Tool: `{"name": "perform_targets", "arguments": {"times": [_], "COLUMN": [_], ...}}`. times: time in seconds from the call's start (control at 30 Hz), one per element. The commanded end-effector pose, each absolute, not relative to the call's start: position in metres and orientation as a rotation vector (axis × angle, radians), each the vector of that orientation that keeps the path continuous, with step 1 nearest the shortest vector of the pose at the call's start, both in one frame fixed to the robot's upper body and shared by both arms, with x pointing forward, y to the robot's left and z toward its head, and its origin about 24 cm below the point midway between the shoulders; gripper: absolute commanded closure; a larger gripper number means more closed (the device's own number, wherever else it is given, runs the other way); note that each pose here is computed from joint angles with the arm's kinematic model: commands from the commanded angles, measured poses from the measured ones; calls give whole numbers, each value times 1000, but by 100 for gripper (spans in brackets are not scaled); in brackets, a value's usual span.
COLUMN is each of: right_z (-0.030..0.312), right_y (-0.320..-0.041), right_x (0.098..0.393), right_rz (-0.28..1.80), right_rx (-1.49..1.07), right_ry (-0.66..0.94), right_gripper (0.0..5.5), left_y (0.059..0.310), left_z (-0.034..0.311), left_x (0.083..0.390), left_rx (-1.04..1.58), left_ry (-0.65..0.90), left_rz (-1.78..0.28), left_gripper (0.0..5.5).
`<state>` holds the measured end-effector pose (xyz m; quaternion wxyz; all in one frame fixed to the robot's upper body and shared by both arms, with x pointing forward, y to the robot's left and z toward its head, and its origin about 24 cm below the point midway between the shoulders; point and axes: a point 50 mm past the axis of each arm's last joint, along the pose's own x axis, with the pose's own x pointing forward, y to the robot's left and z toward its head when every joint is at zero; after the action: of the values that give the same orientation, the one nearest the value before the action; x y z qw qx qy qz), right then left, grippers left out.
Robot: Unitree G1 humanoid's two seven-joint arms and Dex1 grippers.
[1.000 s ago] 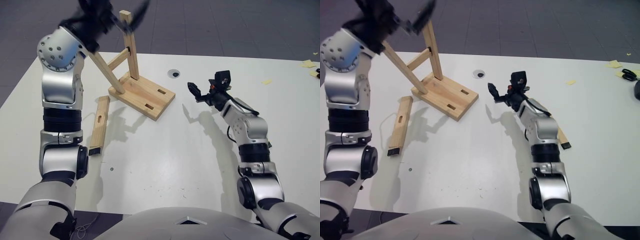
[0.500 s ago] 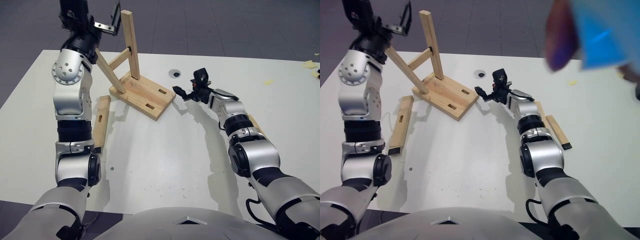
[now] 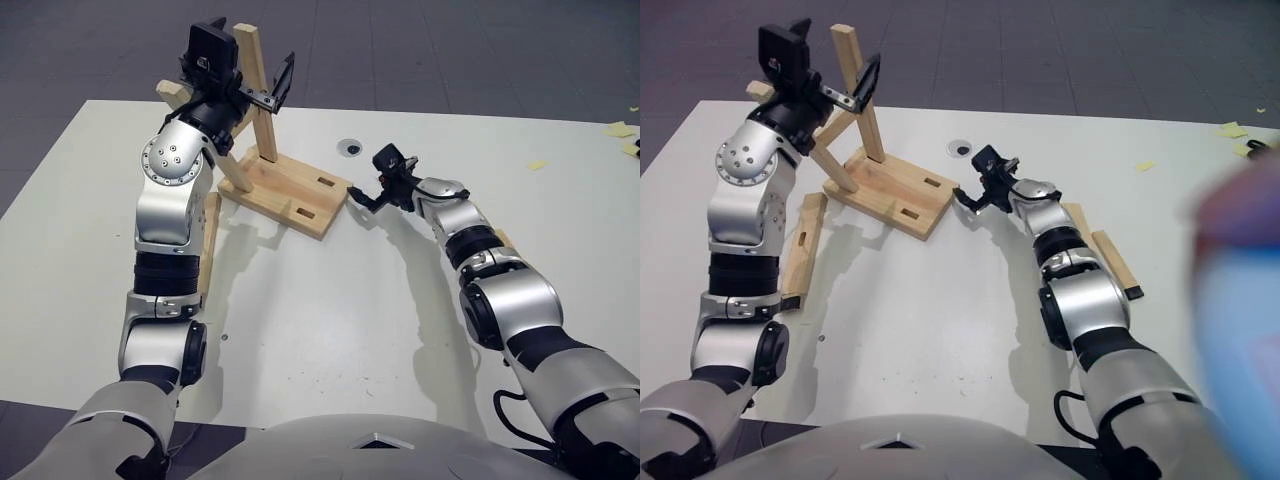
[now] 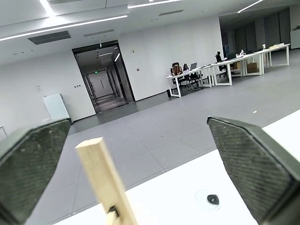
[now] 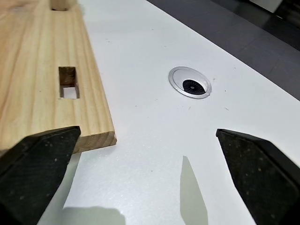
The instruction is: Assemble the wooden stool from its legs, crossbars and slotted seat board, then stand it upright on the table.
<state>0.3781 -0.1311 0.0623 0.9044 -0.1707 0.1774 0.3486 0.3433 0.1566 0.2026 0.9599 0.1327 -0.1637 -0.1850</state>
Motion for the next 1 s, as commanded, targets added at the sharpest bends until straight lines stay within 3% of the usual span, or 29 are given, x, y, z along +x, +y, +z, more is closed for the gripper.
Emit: {"name": "perform_targets", "arguments": {"times": [0.03, 0.33, 0.5, 0.57, 0.67, 0.8, 0.9, 1.0], "right_z": [12, 28, 40, 38, 37, 47, 53, 55], "right_y": [-145, -187, -206, -210, -211, -209, -208, -206], "right_x": [331, 291, 264, 254, 250, 257, 261, 260], "right_rz": [927, 680, 505, 454, 402, 359, 360, 364], "right_rx": [-234, 7, 145, 168, 173, 175, 168, 175], "right_ry": [550, 427, 363, 373, 374, 326, 305, 301], "right_gripper": [10, 10, 10, 10, 10, 10, 10, 10], "left_y": [159, 183, 239, 259, 277, 279, 272, 269], "left_z": [182, 201, 270, 287, 276, 216, 181, 168], "left_x": [341, 345, 336, 337, 361, 395, 400, 401], "left_rx": [372, 336, 279, 261, 346, 418, 439, 450], "left_ry": [-249, -327, -632, -674, -515, -142, 2, 57], "left_rz": [-407, -280, 115, 215, 281, 201, 129, 105], "left_gripper": [12, 12, 12, 12, 12, 12, 12, 12]}}
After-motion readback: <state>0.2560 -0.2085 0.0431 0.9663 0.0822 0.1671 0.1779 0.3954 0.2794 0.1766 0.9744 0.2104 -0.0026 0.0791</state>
